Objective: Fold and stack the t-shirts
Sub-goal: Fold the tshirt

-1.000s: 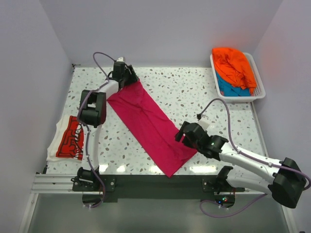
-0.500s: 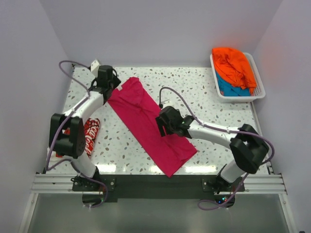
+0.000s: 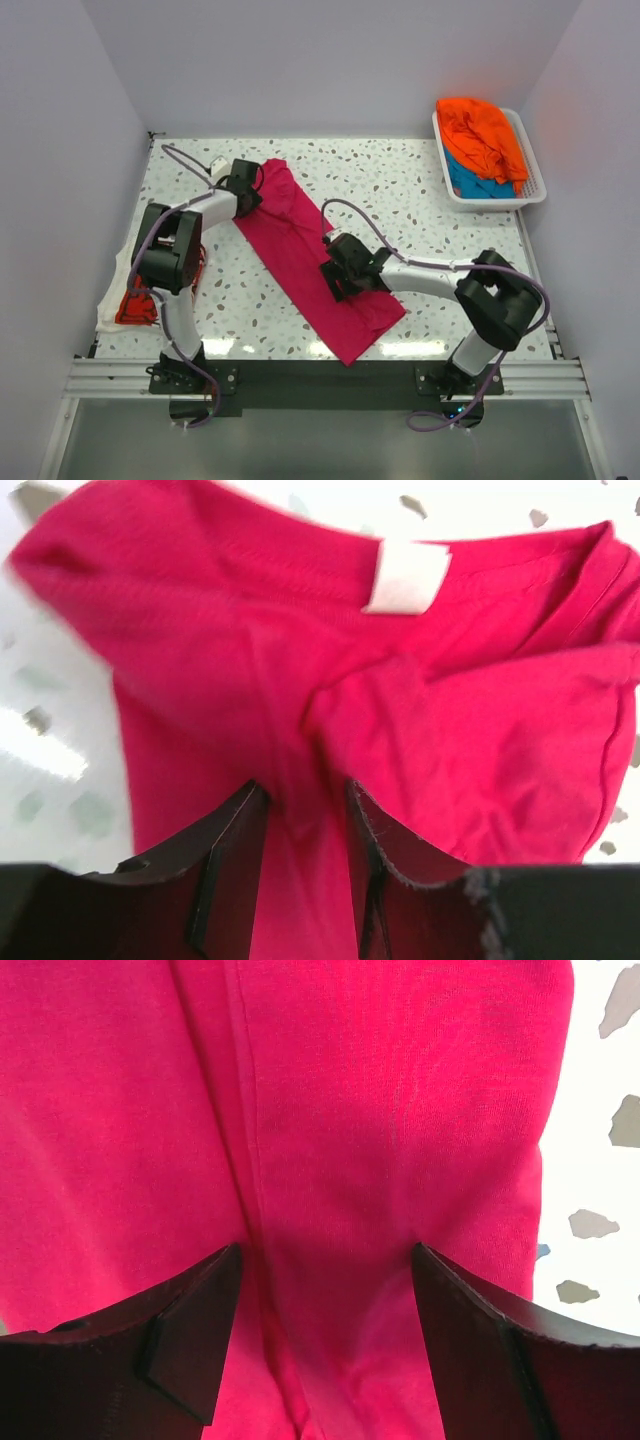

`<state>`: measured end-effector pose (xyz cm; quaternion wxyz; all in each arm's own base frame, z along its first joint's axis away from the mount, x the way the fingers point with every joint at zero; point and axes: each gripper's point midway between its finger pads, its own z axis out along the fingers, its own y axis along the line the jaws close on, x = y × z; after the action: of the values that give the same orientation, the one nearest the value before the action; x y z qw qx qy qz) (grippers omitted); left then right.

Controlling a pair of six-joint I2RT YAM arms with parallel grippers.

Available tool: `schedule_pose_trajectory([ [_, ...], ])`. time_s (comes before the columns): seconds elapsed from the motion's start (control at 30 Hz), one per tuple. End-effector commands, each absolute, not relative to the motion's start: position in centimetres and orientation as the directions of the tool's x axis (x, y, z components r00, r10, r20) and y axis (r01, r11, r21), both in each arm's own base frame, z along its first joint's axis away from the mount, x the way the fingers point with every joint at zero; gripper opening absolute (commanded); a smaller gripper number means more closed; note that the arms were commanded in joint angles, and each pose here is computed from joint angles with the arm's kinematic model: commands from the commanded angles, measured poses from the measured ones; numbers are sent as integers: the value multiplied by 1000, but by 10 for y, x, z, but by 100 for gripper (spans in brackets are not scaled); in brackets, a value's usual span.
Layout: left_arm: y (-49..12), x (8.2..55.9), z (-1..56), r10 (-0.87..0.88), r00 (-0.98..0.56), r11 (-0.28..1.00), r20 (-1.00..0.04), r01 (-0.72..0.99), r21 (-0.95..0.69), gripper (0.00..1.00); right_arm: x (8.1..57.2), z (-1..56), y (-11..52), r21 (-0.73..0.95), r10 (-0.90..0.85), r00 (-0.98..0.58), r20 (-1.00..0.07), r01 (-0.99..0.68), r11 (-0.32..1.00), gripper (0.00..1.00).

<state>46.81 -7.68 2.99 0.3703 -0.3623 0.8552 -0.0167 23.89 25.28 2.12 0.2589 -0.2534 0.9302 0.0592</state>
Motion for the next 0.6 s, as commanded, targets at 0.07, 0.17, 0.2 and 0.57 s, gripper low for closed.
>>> schedule_pose_trajectory([
  [0.07,-75,498,12,-573,-508,771,-644,-601,-212,42,214,17,252,41,-323,-814,-483,-389,920,72],
  [0.17,-79,521,4,-523,-546,809,-654,-560,-180,43,197,15,259,78,-265,-844,-467,-338,938,73],
  [0.2,-78,523,2,-505,-568,819,-649,-553,-153,43,193,16,263,88,-247,-848,-469,-323,942,73],
  [0.57,-122,641,25,-364,-596,931,-716,-210,-299,68,215,39,370,297,-17,-847,-531,-204,933,84],
])
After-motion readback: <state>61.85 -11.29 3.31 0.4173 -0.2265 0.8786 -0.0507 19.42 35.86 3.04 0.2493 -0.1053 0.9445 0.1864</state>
